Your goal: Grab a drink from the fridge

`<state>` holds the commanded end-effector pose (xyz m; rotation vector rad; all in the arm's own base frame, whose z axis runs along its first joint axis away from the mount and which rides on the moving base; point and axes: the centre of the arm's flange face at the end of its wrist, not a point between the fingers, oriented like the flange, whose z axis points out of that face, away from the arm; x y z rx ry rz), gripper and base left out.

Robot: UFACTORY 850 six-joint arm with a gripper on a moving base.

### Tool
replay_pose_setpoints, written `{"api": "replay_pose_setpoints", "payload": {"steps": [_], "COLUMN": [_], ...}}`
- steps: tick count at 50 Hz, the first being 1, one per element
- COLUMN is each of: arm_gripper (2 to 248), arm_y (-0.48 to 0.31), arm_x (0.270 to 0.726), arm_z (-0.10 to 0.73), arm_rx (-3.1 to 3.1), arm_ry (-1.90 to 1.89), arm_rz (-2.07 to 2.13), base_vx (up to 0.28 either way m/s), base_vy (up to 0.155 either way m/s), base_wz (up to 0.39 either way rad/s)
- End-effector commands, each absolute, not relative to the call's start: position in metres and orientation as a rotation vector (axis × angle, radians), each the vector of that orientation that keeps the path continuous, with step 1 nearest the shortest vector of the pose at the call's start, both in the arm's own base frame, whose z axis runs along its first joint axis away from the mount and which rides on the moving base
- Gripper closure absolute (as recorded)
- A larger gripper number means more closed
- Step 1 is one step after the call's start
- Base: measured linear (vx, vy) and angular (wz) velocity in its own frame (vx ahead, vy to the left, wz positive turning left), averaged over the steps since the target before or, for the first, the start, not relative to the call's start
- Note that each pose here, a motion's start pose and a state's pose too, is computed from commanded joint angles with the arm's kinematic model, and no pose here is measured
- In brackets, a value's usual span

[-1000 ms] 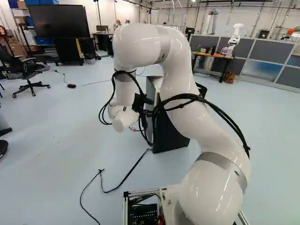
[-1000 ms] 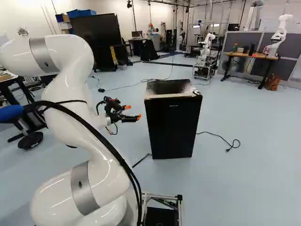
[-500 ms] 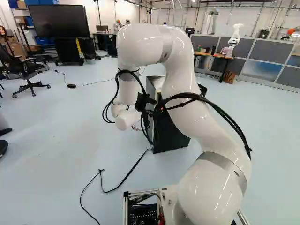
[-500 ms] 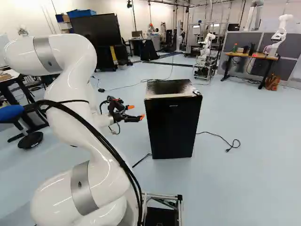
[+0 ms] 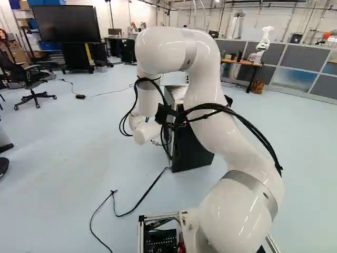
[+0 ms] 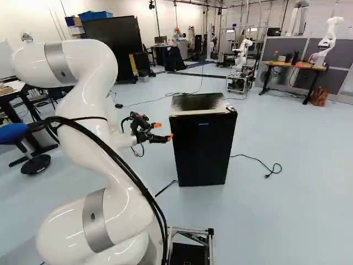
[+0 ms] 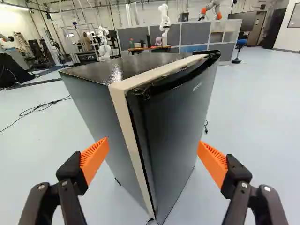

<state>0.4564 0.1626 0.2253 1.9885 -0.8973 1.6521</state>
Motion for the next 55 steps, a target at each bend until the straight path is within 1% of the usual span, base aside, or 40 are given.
{"api": "replay_pose_setpoints", "payload": {"steps": [19, 55], "arm_gripper": [3, 3], "arm_y": [0.148, 0.126], "arm_x": [0.466, 0.482], "arm_z": [0.246, 0.247], "arm_rx": [1.950, 1.900], "arm_ry": [-0.960, -1.017], "arm_rz": [1.671, 1.655], "base_vx": [0.000, 0.000], "base_vy": [0.000, 0.000], "base_wz": [0.000, 0.000]}}
